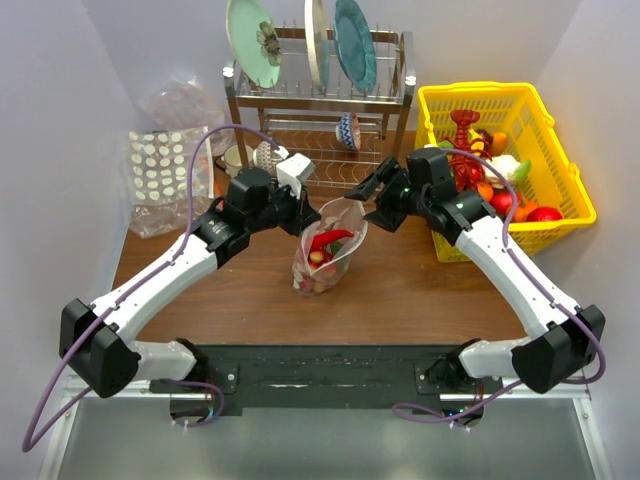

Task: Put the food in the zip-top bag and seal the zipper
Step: Place the fake vegetable in the zipper food storage bag, then pick up the fake fruit from the bin.

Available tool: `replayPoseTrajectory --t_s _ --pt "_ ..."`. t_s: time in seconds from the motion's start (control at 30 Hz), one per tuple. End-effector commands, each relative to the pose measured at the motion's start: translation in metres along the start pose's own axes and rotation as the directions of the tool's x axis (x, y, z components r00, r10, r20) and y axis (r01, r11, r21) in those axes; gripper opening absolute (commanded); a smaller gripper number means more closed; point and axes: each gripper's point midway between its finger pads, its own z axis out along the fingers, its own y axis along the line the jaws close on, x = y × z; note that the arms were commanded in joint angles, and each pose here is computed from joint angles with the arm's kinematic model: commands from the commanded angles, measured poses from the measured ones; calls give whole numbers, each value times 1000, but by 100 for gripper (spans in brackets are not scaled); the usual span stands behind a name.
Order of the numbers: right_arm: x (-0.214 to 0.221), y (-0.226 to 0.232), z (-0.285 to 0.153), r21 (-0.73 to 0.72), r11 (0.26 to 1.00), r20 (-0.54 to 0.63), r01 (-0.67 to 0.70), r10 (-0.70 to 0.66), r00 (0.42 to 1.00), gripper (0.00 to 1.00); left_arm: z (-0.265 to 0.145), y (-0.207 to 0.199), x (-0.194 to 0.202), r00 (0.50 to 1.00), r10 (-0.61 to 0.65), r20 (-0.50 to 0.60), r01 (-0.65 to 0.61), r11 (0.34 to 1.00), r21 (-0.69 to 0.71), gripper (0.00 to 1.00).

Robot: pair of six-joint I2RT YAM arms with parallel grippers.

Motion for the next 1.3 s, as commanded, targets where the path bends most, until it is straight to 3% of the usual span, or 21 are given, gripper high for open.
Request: replayPoseTrajectory --t_s 0.0,0.1,0.13,0.2,0.3,0.33,0.43,0.53,0.6,0.67,0.73,0.93,1.1,1.27 --pt "-15 42 -33 -126 989 85 74 -63 994 71 -9 -3 -22 996 25 81 -26 1000 11 0" --pt "-26 53 -49 -129 959 154 250 -230 961 70 -10 -2 -23 996 28 82 -28 1000 5 0" --pt "-32 53 -54 -105 929 185 354 -332 925 70 -10 -2 -23 996 27 82 -28 1000 2 0" --pt "-50 51 -66 -18 899 254 438 -419 872 70 -11 -2 -23 996 28 83 -29 1000 4 0" --pt "-85 34 -86 188 827 358 530 -560 747 71 -11 -3 -23 996 29 85 -29 1000 6 0" --pt "-95 27 -92 259 771 361 581 -635 683 72 -11 -2 -23 996 28 84 -28 1000 4 0" --pt "-130 0 -114 498 676 390 544 -735 555 78 -12 -3 -24 996 27 88 -28 1000 6 0" --pt "-158 -29 -138 715 561 356 417 -805 474 89 -11 -5 -23 996 23 84 -24 1000 17 0" --pt "-170 -46 -150 786 509 318 352 -820 476 94 -11 -5 -22 996 24 81 -25 999 21 0" --pt "-178 -61 -148 803 489 271 342 -809 521 94 -10 -6 -21 997 21 80 -23 999 25 0" --pt "-195 -77 -151 803 513 278 303 -773 570 95 -11 -7 -21 997 19 78 -22 999 32 0" --pt "-227 -114 -158 843 500 282 201 -728 625 95 -13 -7 -22 996 20 84 -23 999 26 0" --pt "-232 -153 -127 820 560 324 120 -627 708 97 -13 -7 -22 996 20 87 -22 999 27 0" --pt "-228 -194 -102 843 534 300 65 -566 768 99 -13 -7 -22 996 20 87 -22 999 28 0"
